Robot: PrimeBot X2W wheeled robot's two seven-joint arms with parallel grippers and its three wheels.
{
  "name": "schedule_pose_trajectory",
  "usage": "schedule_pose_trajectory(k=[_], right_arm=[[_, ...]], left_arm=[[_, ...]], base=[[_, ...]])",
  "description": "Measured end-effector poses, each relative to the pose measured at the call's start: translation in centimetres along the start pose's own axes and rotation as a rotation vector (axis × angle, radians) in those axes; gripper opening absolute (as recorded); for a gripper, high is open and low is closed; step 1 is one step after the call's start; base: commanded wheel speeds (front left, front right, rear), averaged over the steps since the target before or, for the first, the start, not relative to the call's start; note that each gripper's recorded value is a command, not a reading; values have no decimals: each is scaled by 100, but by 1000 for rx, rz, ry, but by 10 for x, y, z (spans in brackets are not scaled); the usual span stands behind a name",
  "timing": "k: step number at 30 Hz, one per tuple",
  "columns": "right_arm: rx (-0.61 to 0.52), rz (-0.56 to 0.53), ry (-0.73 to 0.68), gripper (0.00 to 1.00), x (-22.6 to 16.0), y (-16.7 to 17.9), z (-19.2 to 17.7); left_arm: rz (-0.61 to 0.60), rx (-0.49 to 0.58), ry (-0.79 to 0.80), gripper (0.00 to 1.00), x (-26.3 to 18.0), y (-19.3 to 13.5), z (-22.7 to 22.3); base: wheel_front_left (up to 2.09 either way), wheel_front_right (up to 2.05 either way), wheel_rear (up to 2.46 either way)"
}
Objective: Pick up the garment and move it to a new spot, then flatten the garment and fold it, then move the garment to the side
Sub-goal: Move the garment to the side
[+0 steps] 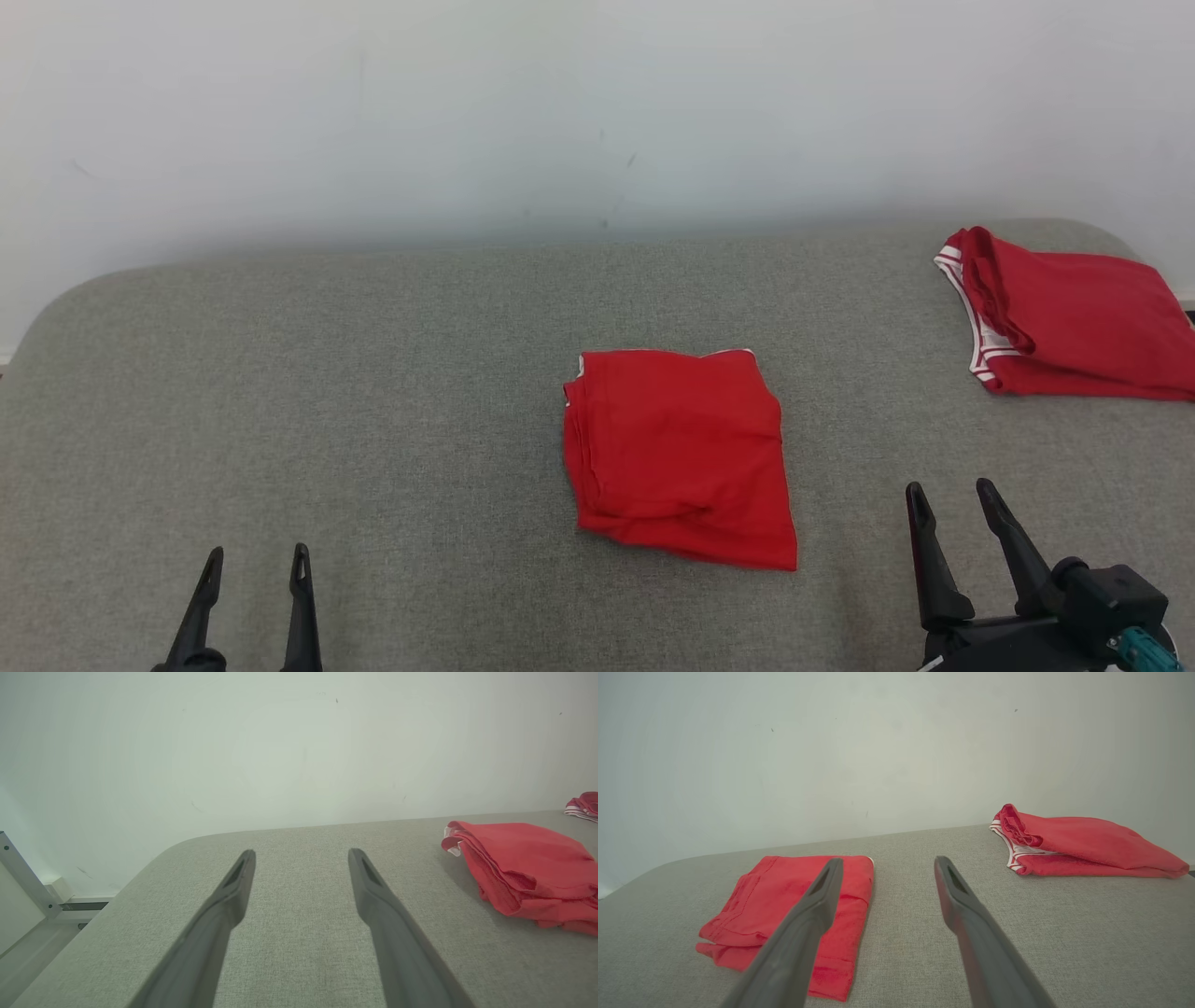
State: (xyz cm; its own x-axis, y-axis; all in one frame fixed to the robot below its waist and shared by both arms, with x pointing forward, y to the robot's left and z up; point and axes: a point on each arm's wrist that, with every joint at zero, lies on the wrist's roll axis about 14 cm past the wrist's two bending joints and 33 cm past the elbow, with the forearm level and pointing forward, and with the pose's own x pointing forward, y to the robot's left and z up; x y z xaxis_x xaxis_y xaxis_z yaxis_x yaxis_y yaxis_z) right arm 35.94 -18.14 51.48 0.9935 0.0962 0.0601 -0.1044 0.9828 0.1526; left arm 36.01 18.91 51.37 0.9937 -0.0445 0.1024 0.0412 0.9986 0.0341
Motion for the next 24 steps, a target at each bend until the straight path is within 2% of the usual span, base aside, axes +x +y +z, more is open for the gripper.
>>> schedule_pose_trajectory(k=[24], right_arm=[[4,0,22,100,0,1,-6]], left_arm=[[19,-15,3,100,3,6,-1]], base=[[0,0,0]])
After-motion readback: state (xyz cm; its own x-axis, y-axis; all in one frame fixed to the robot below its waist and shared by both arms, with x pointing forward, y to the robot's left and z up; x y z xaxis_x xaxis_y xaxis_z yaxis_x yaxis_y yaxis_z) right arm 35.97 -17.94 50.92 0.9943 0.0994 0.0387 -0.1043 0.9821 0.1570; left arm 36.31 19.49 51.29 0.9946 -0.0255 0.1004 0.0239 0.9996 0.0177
